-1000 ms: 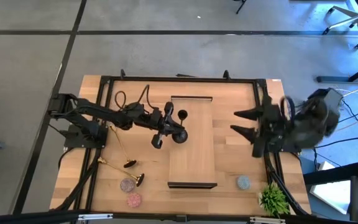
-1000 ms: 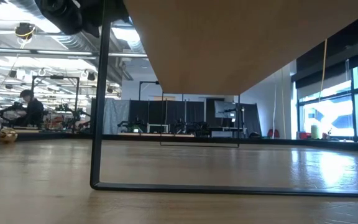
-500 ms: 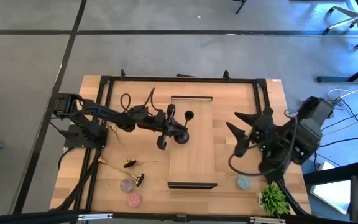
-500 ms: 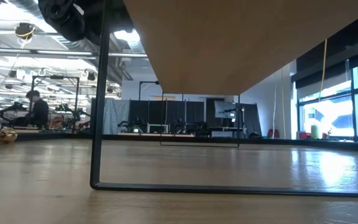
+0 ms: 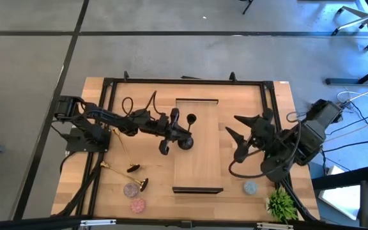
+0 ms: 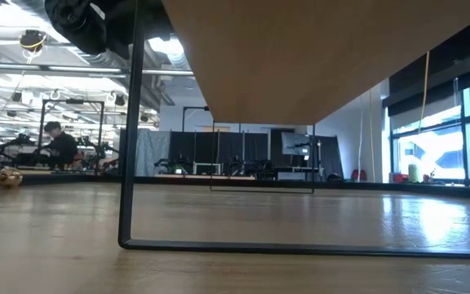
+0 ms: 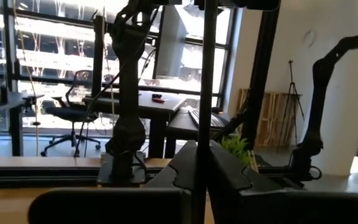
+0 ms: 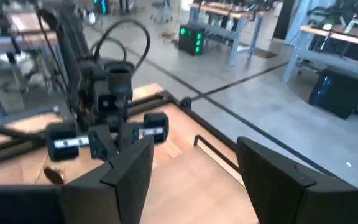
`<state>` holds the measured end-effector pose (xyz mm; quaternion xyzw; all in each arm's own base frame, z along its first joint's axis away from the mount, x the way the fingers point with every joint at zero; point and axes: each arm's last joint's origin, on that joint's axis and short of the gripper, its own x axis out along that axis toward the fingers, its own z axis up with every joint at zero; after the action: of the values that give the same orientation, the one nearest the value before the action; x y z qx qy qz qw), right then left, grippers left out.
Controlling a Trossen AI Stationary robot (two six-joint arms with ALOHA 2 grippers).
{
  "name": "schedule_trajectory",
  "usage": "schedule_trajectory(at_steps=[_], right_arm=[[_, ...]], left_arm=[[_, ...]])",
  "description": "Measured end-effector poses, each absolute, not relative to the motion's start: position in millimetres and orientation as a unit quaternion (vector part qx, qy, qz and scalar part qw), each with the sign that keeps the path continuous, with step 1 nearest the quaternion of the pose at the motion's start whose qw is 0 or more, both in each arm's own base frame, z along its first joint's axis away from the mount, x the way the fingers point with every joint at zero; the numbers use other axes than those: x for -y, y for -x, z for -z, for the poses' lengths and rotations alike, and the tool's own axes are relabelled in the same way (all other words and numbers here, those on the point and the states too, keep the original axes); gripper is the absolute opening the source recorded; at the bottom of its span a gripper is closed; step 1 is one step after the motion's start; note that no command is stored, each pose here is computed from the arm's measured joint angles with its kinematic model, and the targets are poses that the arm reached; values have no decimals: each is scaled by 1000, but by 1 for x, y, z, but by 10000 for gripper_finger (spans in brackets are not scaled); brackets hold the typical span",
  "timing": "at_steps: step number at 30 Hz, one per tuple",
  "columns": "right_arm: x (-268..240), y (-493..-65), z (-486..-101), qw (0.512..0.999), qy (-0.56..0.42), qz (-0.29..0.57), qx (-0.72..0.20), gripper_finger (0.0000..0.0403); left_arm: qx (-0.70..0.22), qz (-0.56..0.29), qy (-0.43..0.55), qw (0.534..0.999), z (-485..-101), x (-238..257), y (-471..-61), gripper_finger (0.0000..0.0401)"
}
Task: Pick & Place candle stick holders
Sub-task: Put the black candleholder on the shelf
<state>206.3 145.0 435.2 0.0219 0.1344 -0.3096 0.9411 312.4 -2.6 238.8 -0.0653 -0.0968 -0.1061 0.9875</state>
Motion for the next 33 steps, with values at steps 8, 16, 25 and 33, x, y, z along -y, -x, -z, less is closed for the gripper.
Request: schedule_trajectory(at_steps=[8, 16, 25, 33], right_arm=[[-132, -216, -432, 936, -46, 297, -185, 234], [-125, -222, -431, 931, -58, 299, -201, 234], [-118, -225, -431, 927, -61, 311, -201, 234], [-117, -226, -431, 926, -63, 313, -200, 234]], left_arm=[[91, 112, 33, 989, -233, 4, -310, 15], [127, 130, 1, 983, -233, 6, -311, 15], [165, 105, 41, 980, -207, 10, -323, 15], [157, 111, 56, 980, -207, 11, -323, 16]])
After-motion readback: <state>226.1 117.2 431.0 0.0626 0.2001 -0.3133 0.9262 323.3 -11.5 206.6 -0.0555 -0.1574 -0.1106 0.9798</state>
